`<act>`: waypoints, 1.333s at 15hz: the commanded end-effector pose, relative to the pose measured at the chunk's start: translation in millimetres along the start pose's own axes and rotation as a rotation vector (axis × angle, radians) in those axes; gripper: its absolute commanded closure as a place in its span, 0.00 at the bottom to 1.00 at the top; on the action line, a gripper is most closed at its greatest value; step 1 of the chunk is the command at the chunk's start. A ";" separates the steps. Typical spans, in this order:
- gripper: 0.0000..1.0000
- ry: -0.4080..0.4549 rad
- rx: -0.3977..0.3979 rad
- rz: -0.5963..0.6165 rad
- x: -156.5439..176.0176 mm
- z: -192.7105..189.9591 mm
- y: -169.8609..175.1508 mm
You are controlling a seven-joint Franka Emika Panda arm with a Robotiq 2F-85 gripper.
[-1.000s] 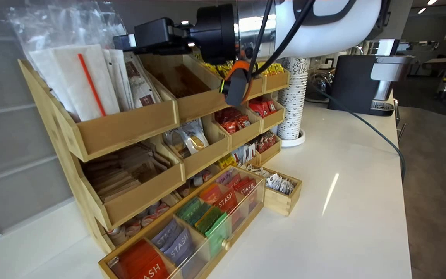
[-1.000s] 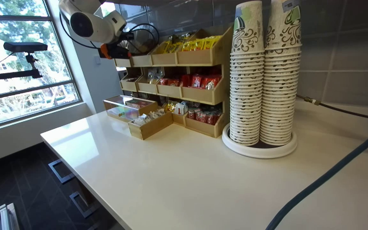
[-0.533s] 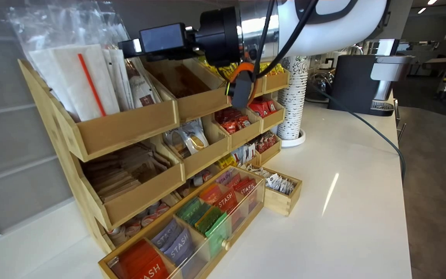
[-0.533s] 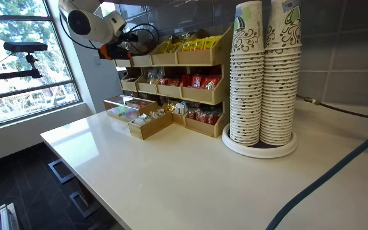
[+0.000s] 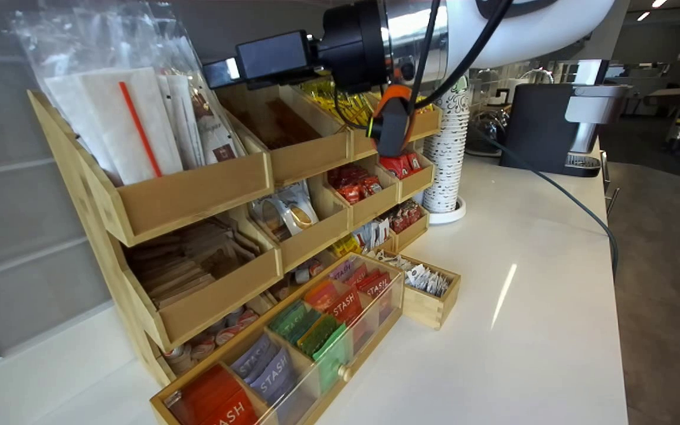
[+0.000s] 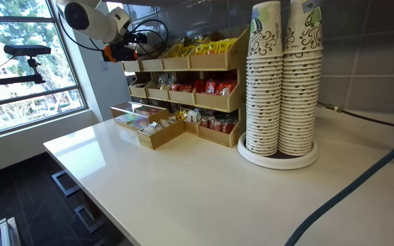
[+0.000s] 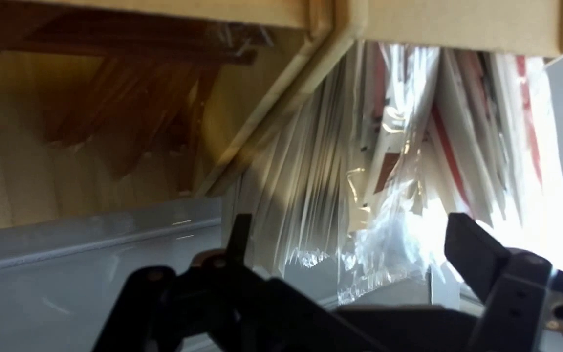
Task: Put the white sachet in the top left compartment
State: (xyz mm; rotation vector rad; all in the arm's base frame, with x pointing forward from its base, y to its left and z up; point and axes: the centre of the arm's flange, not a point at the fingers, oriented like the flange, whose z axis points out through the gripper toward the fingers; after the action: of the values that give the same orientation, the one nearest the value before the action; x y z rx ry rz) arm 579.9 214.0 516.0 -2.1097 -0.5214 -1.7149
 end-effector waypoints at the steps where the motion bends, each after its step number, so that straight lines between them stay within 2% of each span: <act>1: 0.00 -0.072 -0.020 -0.047 9.4 -31.8 -2.3; 3: 0.00 -0.106 -0.033 -0.066 8.1 -42.4 -0.5; 10: 0.00 -0.220 0.000 -0.068 -6.0 -74.6 -5.9; 15: 0.00 -0.240 0.003 -0.117 4.1 -104.9 4.3; 20: 0.00 -0.342 0.064 -0.199 9.0 -132.2 11.3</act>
State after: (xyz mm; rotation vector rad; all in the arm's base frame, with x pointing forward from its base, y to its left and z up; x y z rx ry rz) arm 494.6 160.8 509.5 -2.3687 -0.8078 -1.5097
